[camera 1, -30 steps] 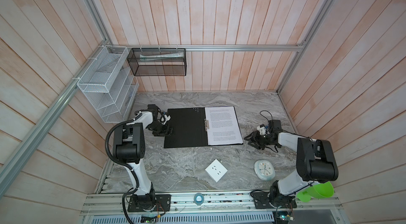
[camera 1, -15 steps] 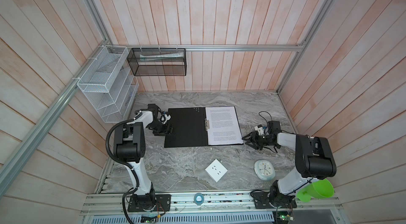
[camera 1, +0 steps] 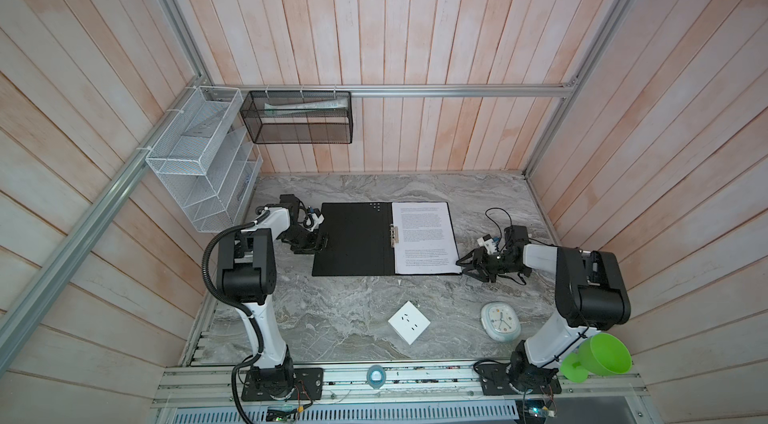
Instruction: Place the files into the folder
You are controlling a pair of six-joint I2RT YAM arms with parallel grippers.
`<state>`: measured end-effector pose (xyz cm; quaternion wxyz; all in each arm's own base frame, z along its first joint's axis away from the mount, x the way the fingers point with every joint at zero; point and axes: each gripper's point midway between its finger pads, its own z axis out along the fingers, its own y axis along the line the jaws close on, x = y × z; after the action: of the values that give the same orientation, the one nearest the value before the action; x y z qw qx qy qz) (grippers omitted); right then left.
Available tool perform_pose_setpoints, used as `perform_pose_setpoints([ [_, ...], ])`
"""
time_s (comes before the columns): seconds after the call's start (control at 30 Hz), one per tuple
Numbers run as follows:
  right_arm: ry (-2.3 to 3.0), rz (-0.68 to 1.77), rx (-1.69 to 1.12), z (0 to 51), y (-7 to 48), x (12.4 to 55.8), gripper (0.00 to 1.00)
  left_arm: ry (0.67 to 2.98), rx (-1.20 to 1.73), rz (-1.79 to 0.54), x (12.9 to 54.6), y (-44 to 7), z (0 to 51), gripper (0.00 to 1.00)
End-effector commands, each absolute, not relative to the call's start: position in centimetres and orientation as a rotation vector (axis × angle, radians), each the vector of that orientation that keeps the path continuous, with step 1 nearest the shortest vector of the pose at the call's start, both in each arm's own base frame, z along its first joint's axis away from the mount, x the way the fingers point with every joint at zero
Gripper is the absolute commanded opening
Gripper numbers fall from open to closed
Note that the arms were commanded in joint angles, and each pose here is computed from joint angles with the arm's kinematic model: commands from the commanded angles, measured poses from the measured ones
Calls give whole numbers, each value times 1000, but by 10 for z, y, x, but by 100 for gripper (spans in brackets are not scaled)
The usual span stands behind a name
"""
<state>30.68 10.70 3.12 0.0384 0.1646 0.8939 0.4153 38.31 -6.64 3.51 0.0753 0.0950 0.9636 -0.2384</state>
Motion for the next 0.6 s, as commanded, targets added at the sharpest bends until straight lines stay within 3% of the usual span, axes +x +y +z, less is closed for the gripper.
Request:
perform_pose_setpoints([
  [0.0,2873,1118,490,21,101,294,48,2960,296,-761,371,-72,7,81],
  [0.17,2934,901,419,23,90,303,49,2959,302,-749,372,-71,8,81],
  [0.43,3008,898,368,11,98,299,51,2964,302,-749,371,-70,6,81],
  [0.57,3050,926,310,6,110,293,57,2964,303,-751,371,-71,6,81],
])
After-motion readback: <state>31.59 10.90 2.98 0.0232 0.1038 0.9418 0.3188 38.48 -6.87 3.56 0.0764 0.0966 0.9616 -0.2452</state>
